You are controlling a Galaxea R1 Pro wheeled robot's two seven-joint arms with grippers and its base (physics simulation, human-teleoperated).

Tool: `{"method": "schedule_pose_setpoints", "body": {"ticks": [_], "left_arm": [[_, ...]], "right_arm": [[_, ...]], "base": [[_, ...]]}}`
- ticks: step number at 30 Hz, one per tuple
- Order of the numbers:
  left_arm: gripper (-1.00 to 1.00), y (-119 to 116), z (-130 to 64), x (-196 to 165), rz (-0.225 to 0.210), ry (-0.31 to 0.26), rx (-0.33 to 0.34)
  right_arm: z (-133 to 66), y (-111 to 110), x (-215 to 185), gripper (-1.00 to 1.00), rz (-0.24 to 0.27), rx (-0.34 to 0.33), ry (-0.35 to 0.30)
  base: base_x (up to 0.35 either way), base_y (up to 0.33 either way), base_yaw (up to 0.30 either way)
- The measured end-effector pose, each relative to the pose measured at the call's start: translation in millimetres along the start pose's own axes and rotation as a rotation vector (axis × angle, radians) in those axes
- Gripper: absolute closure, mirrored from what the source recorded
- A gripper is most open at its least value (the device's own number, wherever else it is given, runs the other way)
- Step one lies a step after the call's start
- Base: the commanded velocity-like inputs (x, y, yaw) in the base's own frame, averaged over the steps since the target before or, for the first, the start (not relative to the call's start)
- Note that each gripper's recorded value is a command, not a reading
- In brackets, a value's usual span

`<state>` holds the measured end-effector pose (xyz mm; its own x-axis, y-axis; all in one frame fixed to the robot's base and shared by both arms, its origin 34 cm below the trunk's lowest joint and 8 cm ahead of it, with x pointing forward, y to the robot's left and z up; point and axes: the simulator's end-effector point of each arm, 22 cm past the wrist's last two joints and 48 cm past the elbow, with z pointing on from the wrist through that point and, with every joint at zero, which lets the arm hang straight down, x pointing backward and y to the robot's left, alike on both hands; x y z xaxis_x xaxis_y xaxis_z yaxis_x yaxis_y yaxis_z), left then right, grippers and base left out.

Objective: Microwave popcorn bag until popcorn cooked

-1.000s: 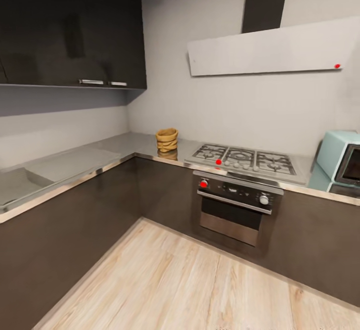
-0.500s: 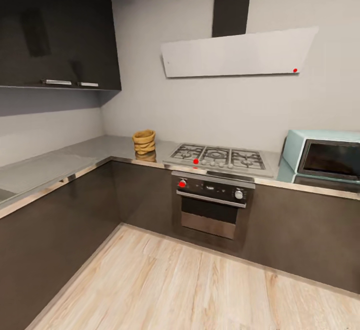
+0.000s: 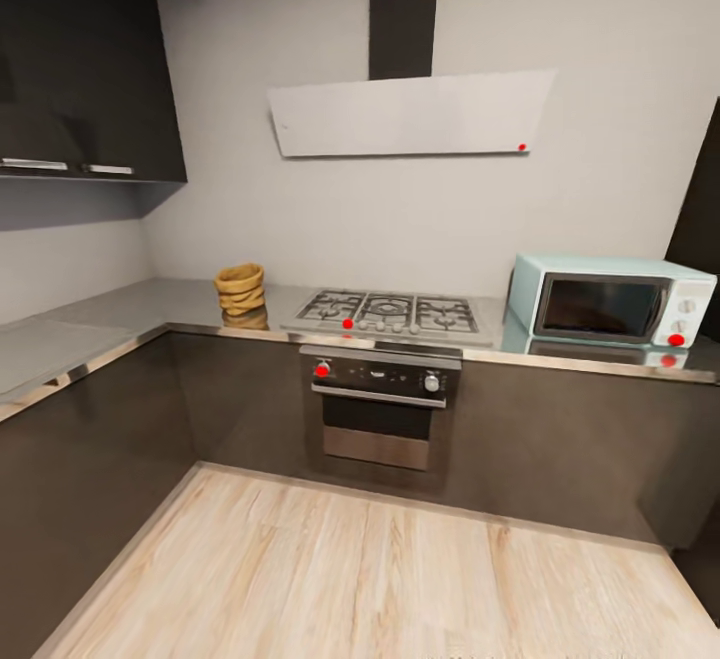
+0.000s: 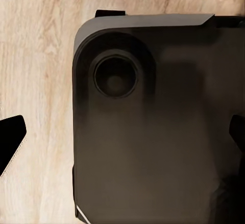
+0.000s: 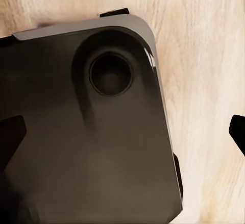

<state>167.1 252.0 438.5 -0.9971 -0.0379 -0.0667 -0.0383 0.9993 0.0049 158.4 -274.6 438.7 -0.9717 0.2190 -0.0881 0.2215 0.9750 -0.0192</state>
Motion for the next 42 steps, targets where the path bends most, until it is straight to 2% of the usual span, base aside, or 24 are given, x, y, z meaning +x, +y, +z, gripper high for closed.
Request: {"method": "schedule_pose_setpoints", "body": {"ticks": [34, 42], "left_arm": [[-1.0, 0.1, -0.1, -6.2, 0.0, -0.016, -0.001], [-1.0, 0.0, -0.1, -7.6, 0.0, -0.02, -0.001]], "right_arm": [[0.1, 3.4, -6.0, -1.0, -0.002, -0.007, -0.017], [0.1, 5.8, -7.1, -1.0, -0.021, -0.013, -0.02]], "base": [[0.0, 0.0, -0.29], [0.0, 0.0, -0.29]]}}
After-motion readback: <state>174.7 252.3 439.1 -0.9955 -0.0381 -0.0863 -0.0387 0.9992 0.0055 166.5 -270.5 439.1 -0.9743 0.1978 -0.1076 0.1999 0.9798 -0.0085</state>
